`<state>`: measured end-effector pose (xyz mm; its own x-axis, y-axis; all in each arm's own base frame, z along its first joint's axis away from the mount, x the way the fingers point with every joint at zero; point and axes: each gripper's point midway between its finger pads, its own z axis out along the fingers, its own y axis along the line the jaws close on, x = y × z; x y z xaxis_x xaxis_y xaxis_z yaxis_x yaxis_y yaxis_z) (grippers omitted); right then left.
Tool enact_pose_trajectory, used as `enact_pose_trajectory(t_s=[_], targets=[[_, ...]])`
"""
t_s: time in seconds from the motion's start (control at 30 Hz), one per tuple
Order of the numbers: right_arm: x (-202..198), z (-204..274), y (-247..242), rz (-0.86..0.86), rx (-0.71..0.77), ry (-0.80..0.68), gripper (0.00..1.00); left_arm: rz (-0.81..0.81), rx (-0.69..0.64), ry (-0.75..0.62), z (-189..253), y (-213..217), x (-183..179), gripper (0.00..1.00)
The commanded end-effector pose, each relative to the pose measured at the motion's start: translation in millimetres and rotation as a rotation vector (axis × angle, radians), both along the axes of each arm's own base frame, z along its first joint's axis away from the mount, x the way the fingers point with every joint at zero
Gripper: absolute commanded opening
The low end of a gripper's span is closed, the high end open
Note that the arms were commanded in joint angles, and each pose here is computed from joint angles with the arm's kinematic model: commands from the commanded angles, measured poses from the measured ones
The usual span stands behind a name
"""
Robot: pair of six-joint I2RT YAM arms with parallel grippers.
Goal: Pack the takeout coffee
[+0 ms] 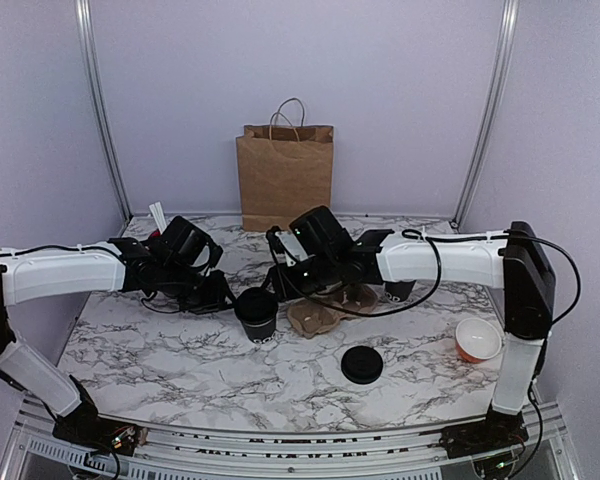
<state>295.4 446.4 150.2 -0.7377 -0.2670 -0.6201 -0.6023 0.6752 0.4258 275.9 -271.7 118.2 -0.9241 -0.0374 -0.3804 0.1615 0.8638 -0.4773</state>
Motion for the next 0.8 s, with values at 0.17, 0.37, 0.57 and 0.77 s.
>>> enact_pose_trajectory(t_s=[0.17, 0.37, 0.57, 0.77], targets=[[10, 2, 6, -0.028, -0.026, -0.034, 0.33, -0.027, 0.008, 0.005, -6, -1, 0, 0.25], [9, 3, -2, -0.051, -0.053, -0.045, 0.35, -0.051, -0.003, -0.015, 3, -5, 0, 0.25], [12, 21, -7, -0.074, -0.052, -0.079, 0.42, -0.067, -0.007, -0.046, 17, -12, 1, 0.25], [4, 33, -5, -0.063, -0.06, -0.096, 0.43, -0.064, -0.003, -0.057, 22, -11, 2, 0.25]])
